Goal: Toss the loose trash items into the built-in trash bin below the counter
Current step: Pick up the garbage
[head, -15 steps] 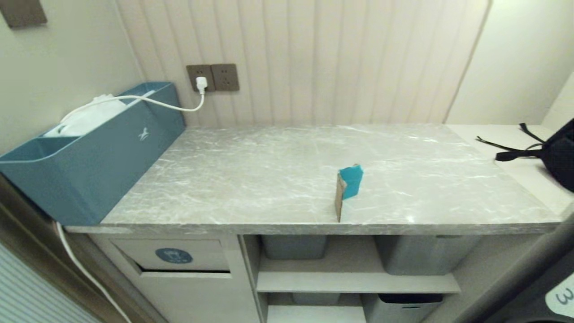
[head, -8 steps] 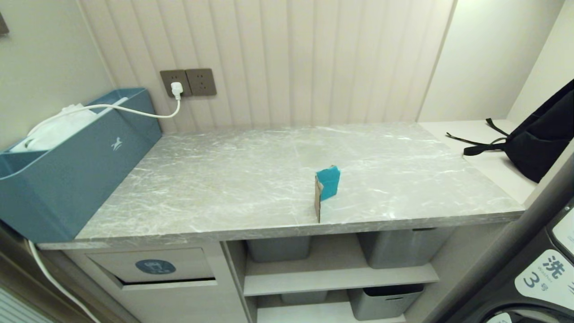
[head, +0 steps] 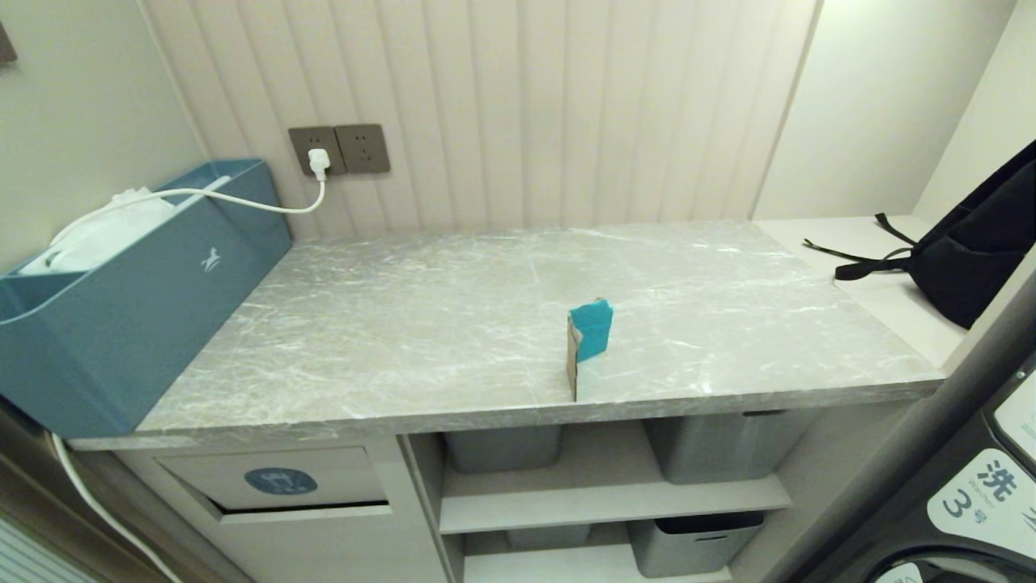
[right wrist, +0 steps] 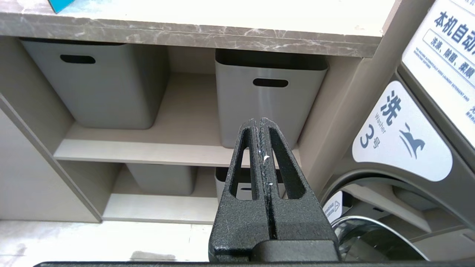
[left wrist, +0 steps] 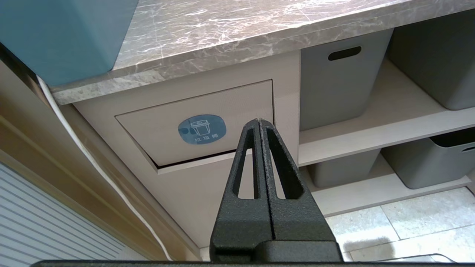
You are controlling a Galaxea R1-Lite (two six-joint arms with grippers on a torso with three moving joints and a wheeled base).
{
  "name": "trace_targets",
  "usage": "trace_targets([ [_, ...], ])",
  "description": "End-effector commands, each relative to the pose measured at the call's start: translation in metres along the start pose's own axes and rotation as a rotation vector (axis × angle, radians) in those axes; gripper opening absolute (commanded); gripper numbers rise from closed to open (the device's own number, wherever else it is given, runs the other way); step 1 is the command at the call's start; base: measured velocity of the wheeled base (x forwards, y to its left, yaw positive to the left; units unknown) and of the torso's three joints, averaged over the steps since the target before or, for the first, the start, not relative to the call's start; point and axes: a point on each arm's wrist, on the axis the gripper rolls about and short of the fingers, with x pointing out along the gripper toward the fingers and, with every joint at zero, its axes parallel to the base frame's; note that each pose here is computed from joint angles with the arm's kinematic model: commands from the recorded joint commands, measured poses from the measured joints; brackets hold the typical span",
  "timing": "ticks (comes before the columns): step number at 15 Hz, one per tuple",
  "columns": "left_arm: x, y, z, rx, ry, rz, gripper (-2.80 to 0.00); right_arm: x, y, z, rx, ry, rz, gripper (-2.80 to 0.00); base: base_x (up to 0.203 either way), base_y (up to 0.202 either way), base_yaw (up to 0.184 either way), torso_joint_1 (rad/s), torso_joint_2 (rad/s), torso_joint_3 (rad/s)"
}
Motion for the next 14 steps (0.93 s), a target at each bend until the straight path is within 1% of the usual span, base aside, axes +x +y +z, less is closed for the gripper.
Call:
trace_targets([
  [1, 0.000, 0.000, 0.000, 0.005, -0.001, -0.001, -2.80, 0.000, 0.000, 0.000, 0.004, -0.001, -0.001, -2.80, 0.000, 0.000, 0.000, 0.000, 0.00, 0.000],
  [2, 0.000, 0.000, 0.000, 0.023, -0.005, -0.003, -2.80, 0.000, 0.000, 0.000, 0.000, -0.001, 0.001, -2.80, 0.000, 0.000, 0.000, 0.000, 0.00, 0.000],
  [3, 0.000, 0.000, 0.002, 0.058, -0.016, -0.009, -2.80, 0.000, 0.000, 0.000, 0.005, -0.001, -0.001, -2.80, 0.000, 0.000, 0.000, 0.000, 0.00, 0.000],
  [4, 0.000, 0.001, 0.008, 0.074, -0.050, -0.018, -2.80, 0.000, 0.000, 0.000, 0.005, -0.001, -0.001, -2.80, 0.000, 0.000, 0.000, 0.000, 0.00, 0.000],
  [5, -0.001, 0.002, 0.021, 0.074, -0.087, -0.061, -2.80, 0.000, 0.000, 0.000, 0.007, -0.001, -0.001, -2.80, 0.000, 0.000, 0.000, 0.000, 0.00, 0.000],
  [6, 0.001, 0.004, 0.036, 0.064, -0.097, -0.121, -2.80, 0.000, 0.000, 0.000, 0.006, -0.001, -0.001, -2.80, 0.000, 0.000, 0.000, 0.000, 0.00, 0.000],
  [7, 0.008, 0.006, 0.051, 0.034, -0.070, -0.174, -2.80, 0.000, 0.000, 0.000, 0.005, -0.001, -0.001, -2.80, 0.000, 0.000, 0.000, 0.000, 0.00, 0.000],
  [8, 0.020, 0.009, 0.068, -0.015, -0.028, -0.226, -2.80, 0.000, 0.000, 0.000, 0.007, -0.001, -0.001, -2.80, 0.000, 0.000, 0.000, 0.000, 0.00, 0.000],
  [9, 0.033, 0.012, 0.084, -0.079, 0.002, -0.289, -2.80, 0.000, 0.000, 0.000, 0.005, -0.001, -0.001, -2.80, 0.000, 0.000, 0.000, 0.000, 0.00, 0.000],
  [10, 0.046, 0.013, 0.098, -0.135, 0.017, -0.369, -2.80, 0.000, 0.000, 0.000, 0.005, -0.001, -0.001, -2.80, 0.000, 0.000, 0.000, 0.000, 0.00, 0.000],
  [11, 0.060, 0.012, 0.110, -0.179, 0.037, -0.461, -2.80, 0.000, 0.000, 0.000, 0.005, -0.001, -0.001, -2.80, 0.000, 0.000, 0.000, 0.000, 0.00, 0.000],
  [13, 0.084, 0.003, 0.128, -0.235, 0.069, -0.647, -2.80, 0.000, 0.000, 0.000, 0.005, -0.001, -0.001, -2.80, 0.000, 0.000, 0.000, 0.000, 0.00, 0.000],
  [14, 0.090, -0.003, 0.134, -0.248, 0.067, -0.730, -2.80, 0.000, 0.000, 0.000, 0.005, -0.001, -0.001, -2.80, 0.000, 0.000, 0.000, 0.000, 0.00, 0.000],
])
